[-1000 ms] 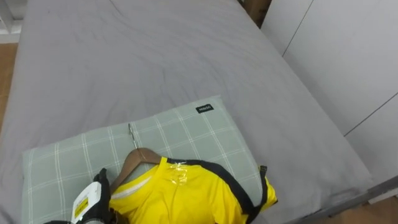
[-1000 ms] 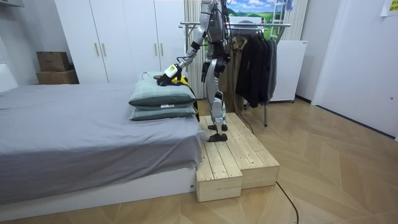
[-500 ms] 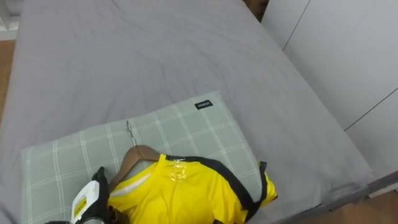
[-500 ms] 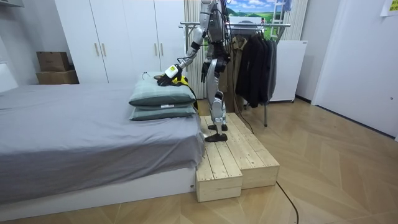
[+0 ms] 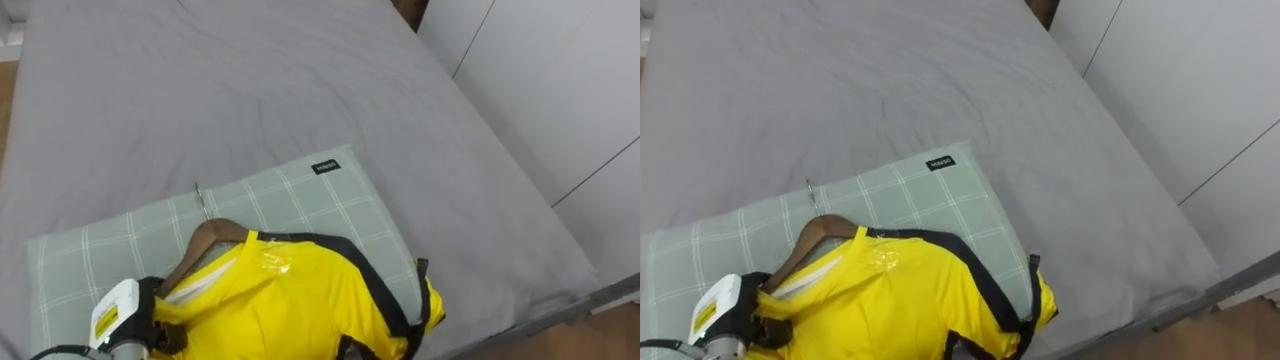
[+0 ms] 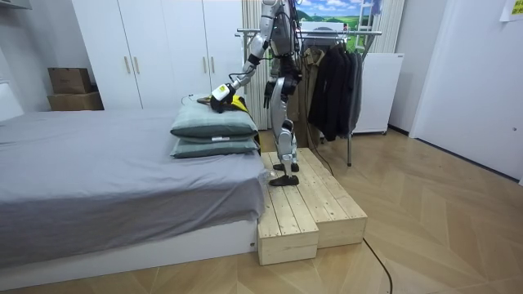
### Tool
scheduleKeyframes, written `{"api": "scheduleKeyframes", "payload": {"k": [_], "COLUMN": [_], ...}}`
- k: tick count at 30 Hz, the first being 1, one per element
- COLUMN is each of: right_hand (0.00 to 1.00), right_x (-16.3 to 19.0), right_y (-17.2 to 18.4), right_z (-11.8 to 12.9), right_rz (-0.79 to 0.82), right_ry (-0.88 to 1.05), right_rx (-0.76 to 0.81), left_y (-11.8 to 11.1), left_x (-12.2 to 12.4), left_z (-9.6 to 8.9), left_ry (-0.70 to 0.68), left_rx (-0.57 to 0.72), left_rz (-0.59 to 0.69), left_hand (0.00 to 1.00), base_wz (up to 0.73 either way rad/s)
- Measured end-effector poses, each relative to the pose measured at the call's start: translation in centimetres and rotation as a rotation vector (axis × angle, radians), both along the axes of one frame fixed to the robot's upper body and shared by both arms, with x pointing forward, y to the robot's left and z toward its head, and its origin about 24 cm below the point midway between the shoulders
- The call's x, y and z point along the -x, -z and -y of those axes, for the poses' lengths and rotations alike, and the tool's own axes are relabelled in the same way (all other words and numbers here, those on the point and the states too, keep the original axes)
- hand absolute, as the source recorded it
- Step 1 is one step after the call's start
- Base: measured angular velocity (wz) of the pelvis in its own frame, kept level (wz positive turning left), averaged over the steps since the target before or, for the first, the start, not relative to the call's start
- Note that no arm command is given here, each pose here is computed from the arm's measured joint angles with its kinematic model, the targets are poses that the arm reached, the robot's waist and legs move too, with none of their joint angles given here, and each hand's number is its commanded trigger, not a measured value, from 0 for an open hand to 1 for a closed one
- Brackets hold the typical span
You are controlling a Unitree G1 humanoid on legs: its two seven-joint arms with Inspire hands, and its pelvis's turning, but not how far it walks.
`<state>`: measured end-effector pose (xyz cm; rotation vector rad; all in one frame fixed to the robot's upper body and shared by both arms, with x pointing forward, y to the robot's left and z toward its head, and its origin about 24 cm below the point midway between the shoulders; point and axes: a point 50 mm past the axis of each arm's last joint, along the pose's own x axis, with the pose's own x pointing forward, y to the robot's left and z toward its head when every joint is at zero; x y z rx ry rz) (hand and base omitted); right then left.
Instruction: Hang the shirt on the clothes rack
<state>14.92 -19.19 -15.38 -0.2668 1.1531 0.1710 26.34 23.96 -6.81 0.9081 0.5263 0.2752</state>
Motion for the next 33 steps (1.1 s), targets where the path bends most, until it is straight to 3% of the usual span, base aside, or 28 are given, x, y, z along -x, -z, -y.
{"api": "scheduleKeyframes", "payload": {"k": [33], "right_hand": [0.00], "right_x": [0.1], "right_y": [-0.1], "right_z": [0.7], "right_rz": [-0.001], "right_ry": [0.009], "right_rx": [0.000], "left_y": [1.7], "left_x": [1.3], "left_z": [1.7], "left_ry": [-0.015], "left_rx": [0.075], "left_rz": [-0.063], "left_hand": [1.00], "base_wz": [0.00]}}
